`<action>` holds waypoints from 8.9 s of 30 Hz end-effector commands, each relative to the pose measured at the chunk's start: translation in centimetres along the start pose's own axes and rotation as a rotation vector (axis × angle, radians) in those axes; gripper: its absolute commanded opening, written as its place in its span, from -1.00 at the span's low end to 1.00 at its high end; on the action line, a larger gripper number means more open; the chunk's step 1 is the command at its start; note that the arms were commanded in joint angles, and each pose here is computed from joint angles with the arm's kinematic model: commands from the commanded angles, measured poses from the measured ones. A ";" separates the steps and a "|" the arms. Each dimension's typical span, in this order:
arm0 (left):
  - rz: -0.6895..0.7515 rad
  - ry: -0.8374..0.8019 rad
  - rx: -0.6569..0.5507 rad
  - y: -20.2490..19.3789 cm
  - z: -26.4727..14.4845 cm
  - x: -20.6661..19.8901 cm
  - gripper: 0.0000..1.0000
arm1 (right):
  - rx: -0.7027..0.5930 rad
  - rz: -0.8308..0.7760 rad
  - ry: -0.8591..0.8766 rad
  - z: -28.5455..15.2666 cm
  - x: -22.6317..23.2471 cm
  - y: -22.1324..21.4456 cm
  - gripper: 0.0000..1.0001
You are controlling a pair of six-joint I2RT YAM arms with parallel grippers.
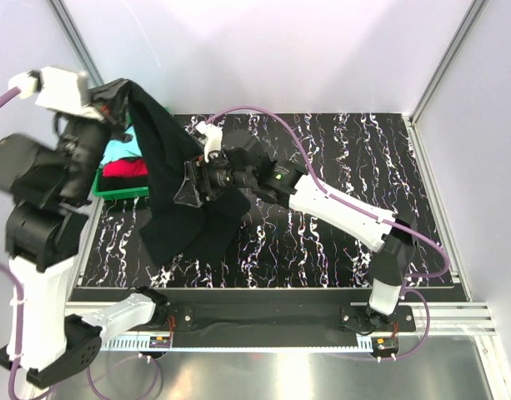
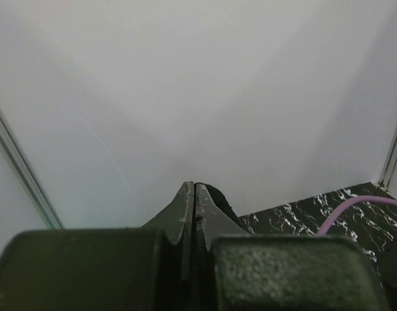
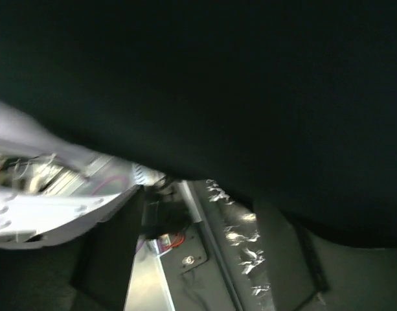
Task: Fold and stack the t-shirts
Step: Flatten the tshirt out
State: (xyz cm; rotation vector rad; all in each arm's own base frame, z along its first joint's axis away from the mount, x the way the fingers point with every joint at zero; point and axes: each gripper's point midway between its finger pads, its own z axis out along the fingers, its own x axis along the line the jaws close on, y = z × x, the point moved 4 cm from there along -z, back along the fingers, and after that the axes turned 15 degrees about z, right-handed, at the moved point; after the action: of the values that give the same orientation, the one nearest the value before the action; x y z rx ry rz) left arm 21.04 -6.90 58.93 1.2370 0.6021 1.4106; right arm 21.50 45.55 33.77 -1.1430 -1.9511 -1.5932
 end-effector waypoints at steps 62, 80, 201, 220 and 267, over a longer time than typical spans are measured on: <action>0.159 0.244 -0.206 4.8 2.8 4.2 -1.00 | -0.312 -0.265 -0.233 -16.3 6.8 5.1 -1.00; 0.091 0.011 0.622 -30.7 22.7 -18.2 0.66 | -0.300 0.423 -1.122 -28.2 -22.6 -5.3 -1.00; -0.479 0.083 1.406 -42.6 -8.7 -13.1 -0.06 | -0.232 0.825 -1.389 -36.1 -36.4 -5.1 0.71; -0.807 0.387 1.591 -48.9 -14.0 -12.4 -0.13 | -0.265 1.096 -1.256 -35.9 -34.2 -13.5 -0.11; -0.713 0.388 1.480 -48.8 -12.2 -11.1 -1.00 | -0.287 1.293 -1.446 -36.7 -37.6 -19.6 0.14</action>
State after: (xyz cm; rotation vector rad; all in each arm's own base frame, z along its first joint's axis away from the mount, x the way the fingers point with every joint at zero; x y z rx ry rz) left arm 25.70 -1.31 6.59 1.5293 2.3972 0.3433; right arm 20.78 -1.72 5.48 -3.1302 -0.7300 -0.1443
